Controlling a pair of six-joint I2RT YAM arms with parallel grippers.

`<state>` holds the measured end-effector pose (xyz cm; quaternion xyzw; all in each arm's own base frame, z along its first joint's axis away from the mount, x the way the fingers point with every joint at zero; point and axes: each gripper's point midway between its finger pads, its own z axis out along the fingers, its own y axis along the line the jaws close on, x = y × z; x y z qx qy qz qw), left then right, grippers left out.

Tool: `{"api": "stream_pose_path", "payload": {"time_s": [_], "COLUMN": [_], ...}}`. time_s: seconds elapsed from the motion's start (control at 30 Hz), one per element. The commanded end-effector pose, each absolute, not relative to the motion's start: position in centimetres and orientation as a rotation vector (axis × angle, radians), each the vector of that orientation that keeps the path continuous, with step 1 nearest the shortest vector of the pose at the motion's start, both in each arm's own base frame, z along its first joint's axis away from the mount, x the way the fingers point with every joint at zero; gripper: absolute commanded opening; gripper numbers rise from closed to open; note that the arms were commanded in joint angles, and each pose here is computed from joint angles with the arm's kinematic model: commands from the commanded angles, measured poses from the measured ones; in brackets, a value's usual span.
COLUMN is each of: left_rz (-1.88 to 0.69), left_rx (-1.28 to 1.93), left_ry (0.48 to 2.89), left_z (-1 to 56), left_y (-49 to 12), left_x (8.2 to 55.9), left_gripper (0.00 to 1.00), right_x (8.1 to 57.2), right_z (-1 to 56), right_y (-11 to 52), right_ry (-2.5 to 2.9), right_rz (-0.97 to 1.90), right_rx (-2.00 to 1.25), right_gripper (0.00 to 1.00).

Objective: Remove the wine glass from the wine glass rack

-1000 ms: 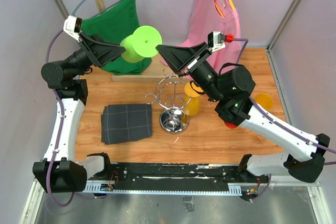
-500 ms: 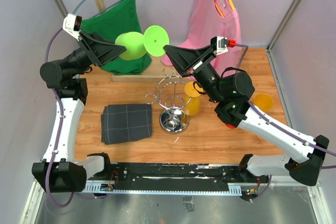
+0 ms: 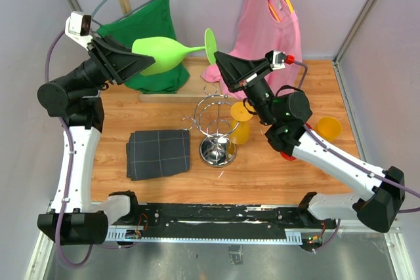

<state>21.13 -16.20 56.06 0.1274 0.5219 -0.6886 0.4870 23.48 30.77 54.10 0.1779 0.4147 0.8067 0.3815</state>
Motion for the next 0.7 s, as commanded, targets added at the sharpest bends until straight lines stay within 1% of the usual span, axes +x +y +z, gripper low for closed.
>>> {"api": "stream_pose_path", "payload": {"time_s": [0.0,0.13,0.17,0.23,0.27,0.3,0.4,0.43,0.53,0.67], "left_rz": [-1.660,-1.658,-1.657,-1.653,-1.645,-1.634,-1.599,-1.583,-1.532,-1.496], "left_rx": [0.396,0.399,0.398,0.403,0.413,0.425,0.452,0.464,0.507,0.571], "left_ry": [1.219,1.220,1.221,1.221,1.215,1.206,1.180,1.170,1.135,1.124], "left_z": [57.5,57.5,57.5,57.6,57.7,58.0,59.2,59.6,61.2,62.8], "left_y": [-16.6,-16.6,-16.6,-16.6,-16.7,-16.7,-16.7,-16.7,-16.7,-16.9], "left_x": [18.4,18.3,18.3,18.3,18.1,18.0,17.8,17.8,17.8,17.7], "left_gripper": [0.39,0.11,0.01,0.00,0.00,0.00,0.00,0.00,0.00,0.00], "right_x": [25.1,25.6,25.6,25.3,25.1,24.8,23.2,22.5,19.5,14.8], "right_z": [52.3,52.0,52.1,52.2,52.3,52.3,52.7,52.9,53.3,52.8], "right_y": [32.6,33.5,33.5,33.5,33.4,33.3,32.4,32.0,30.5,26.9], "right_ry": [1.134,1.145,1.143,1.146,1.152,1.167,1.219,1.238,1.340,1.453], "right_rz": [2.047,2.067,2.069,2.065,2.055,2.037,1.968,1.940,1.832,1.654], "right_rx": [0.452,0.445,0.437,0.414,0.399,0.382,0.302,0.264,0.142,0.054], "right_gripper": [0.01,0.01,0.01,0.02,0.06,0.11,0.32,0.35,0.42,0.45]}}
